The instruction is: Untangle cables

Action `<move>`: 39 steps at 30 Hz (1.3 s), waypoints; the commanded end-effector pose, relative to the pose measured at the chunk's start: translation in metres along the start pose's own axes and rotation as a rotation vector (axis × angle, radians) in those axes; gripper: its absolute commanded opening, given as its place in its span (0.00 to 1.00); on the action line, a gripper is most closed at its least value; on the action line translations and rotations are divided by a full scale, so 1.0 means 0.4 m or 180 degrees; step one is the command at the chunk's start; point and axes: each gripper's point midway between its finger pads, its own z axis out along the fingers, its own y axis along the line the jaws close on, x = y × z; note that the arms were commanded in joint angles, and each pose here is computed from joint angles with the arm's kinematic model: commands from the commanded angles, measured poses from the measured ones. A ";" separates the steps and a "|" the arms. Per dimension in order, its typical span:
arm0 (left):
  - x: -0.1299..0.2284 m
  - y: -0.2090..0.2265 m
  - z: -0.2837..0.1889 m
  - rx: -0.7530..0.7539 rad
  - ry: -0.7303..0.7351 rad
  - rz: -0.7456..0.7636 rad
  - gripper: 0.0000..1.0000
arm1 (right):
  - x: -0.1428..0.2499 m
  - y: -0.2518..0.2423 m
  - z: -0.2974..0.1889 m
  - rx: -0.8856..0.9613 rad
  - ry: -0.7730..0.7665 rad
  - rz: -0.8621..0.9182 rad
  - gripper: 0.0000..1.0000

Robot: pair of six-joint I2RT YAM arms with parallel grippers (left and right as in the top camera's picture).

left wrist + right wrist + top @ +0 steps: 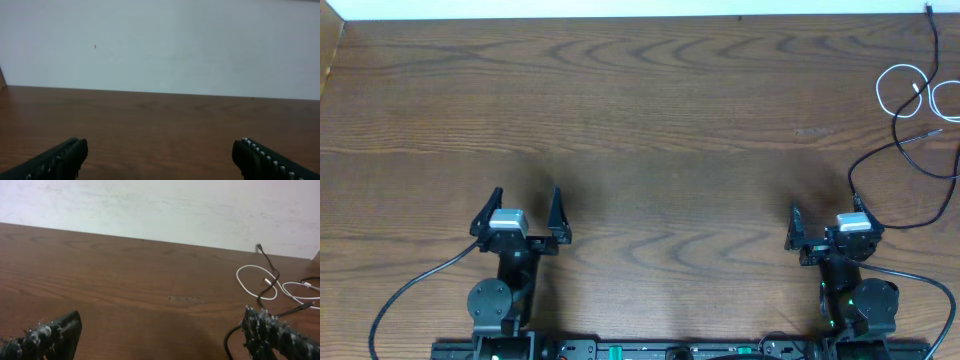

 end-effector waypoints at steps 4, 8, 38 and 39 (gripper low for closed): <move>0.023 0.013 -0.010 -0.0074 -0.0056 0.0071 0.98 | 0.002 0.003 0.000 -0.0017 0.0005 0.0038 0.99; 0.035 0.027 -0.016 -0.0181 -0.0002 0.0068 0.98 | 0.002 0.003 0.000 -0.0016 0.0005 0.0038 0.99; 0.148 0.046 -0.028 -0.0296 0.0589 0.0058 0.98 | 0.002 0.003 0.000 -0.0017 0.0005 0.0038 0.99; 0.148 0.046 -0.028 -0.0296 0.0589 0.0058 0.98 | 0.002 0.003 0.000 -0.0017 0.0005 0.0038 0.99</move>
